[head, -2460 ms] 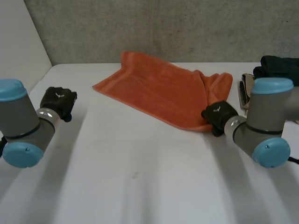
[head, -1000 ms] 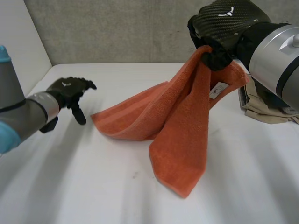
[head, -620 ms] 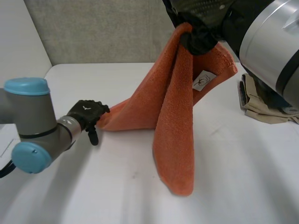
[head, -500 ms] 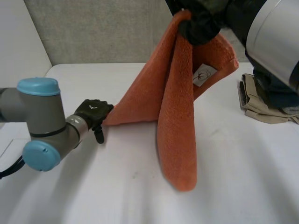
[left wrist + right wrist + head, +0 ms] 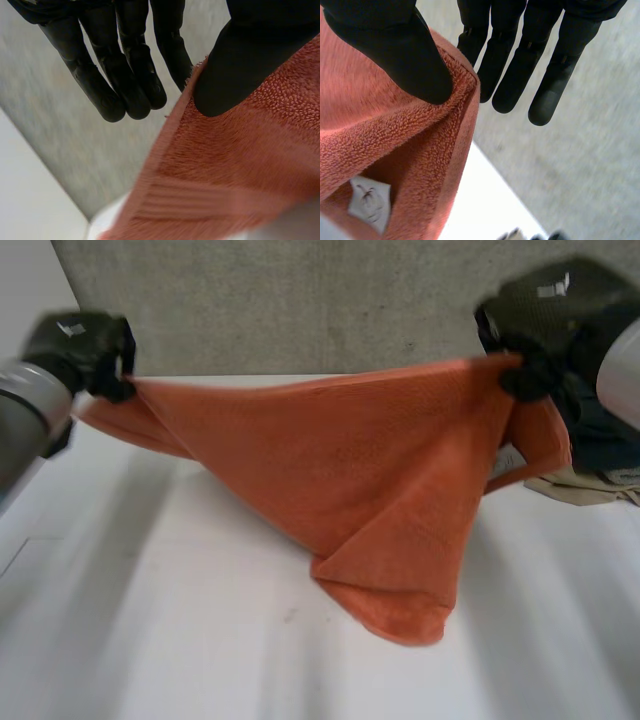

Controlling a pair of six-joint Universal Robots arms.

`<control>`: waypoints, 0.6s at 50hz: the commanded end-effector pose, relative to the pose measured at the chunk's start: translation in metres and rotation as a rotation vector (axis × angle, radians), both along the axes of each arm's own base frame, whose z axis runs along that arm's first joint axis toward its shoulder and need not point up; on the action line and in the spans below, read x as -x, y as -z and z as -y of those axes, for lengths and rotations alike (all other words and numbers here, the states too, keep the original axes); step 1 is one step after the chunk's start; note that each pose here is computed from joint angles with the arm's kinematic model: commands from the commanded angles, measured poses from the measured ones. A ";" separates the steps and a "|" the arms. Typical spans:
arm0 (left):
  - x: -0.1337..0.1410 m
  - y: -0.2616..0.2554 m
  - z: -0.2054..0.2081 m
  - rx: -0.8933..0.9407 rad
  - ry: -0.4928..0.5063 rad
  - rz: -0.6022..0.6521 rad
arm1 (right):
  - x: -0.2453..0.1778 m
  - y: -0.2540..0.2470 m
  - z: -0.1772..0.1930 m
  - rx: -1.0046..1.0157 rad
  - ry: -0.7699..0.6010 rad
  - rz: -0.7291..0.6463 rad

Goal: Fold the laundry.

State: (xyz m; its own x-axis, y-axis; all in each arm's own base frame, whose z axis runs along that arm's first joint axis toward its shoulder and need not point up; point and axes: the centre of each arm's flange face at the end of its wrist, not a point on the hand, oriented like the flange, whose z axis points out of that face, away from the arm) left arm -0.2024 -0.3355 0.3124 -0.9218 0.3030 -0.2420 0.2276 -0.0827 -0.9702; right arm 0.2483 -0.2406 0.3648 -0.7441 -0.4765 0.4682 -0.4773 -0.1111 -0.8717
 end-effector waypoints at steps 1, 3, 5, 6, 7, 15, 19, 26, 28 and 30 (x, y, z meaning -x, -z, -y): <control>-0.011 0.000 -0.001 0.028 0.010 0.100 | 0.008 0.074 0.043 -0.187 0.045 -0.046; -0.011 0.021 0.012 -0.008 -0.010 0.163 | 0.003 0.097 0.053 -0.224 0.043 -0.064; -0.009 0.039 0.023 -0.042 -0.019 0.206 | -0.001 0.112 0.060 -0.240 0.037 -0.073; -0.008 0.049 0.027 -0.060 -0.020 0.227 | -0.004 0.119 0.064 -0.245 0.036 -0.077; -0.003 0.065 0.036 -0.085 -0.016 0.264 | -0.010 0.131 0.071 -0.246 0.036 -0.082; 0.040 0.074 0.080 0.039 0.009 0.277 | -0.037 0.147 0.128 -0.045 0.092 -0.036; 0.052 0.005 0.094 0.297 -0.033 0.173 | -0.051 0.117 0.156 0.161 0.124 0.053; 0.048 -0.112 0.083 0.701 -0.085 -0.031 | -0.058 0.025 0.176 0.539 0.198 0.240; 0.043 -0.134 0.075 0.764 -0.095 -0.075 | -0.057 0.006 0.175 0.605 0.208 0.275; 0.039 -0.143 0.070 0.779 -0.102 -0.098 | -0.056 -0.019 0.170 0.685 0.200 0.311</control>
State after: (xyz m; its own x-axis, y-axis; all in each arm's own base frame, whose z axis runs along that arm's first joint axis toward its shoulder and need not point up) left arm -0.2533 -0.4244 0.4015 -0.9333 0.0336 -0.3575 0.2623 -0.6161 -0.7427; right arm 0.3086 -0.4152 0.3157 -0.8892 -0.1175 0.4421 -0.3548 -0.4329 -0.8287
